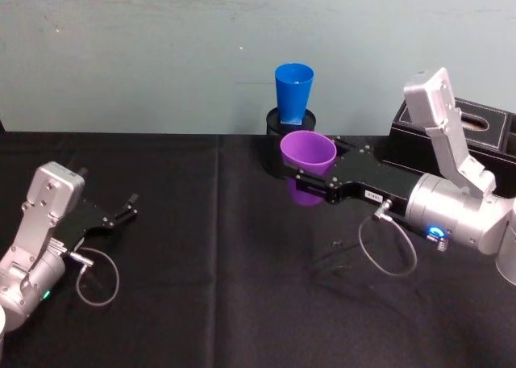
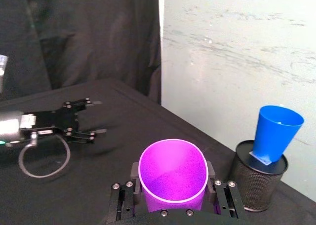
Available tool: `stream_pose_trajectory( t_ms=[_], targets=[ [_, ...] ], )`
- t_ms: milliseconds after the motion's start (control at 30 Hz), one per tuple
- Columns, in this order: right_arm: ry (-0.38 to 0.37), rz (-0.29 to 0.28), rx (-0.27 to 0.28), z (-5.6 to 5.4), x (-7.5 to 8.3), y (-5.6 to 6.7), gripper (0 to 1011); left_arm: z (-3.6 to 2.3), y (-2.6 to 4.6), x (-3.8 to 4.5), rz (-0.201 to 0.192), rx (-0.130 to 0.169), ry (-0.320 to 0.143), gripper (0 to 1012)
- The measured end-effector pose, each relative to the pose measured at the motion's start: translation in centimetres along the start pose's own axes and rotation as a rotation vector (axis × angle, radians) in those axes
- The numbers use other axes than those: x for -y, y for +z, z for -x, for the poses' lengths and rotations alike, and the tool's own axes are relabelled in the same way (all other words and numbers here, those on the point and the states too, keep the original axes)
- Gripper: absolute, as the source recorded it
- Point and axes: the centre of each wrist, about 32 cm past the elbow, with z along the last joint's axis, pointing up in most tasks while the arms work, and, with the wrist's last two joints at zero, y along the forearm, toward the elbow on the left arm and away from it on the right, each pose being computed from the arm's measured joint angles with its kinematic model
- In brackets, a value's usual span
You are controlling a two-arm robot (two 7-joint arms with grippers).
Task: Pick up one cup with a gripper and tap it against the other cup.
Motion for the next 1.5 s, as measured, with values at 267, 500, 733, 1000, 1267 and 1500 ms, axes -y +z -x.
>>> stream_pose_trajectory(
  t_ms=[267, 500, 733, 1000, 1267, 1500],
  targets=[
    [-0.051, -0.009, -0.017, -1.1, -2.1, 0.2, 726, 0.00, 0.00, 0.00, 0.000, 0.000, 0.000, 1011],
    [-0.091, -0.007, -0.046, -1.6, -4.0, 0.5, 726, 0.00, 0.00, 0.00, 0.000, 0.000, 0.000, 1011],
    [-0.143, -0.005, -0.073, -1.9, -5.4, 0.6, 726, 0.00, 0.00, 0.00, 0.000, 0.000, 0.000, 1011],
    [-0.184, -0.015, -0.078, -2.4, -6.9, 1.1, 726, 0.00, 0.00, 0.00, 0.000, 0.000, 0.000, 1011],
    [-0.213, -0.027, -0.097, -3.2, -8.4, 1.5, 728, 0.00, 0.00, 0.00, 0.000, 0.000, 0.000, 1012],
    [-0.236, -0.031, -0.116, -3.7, -9.2, 1.6, 726, 0.00, 0.00, 0.00, 0.000, 0.000, 0.000, 1011]
  ],
)
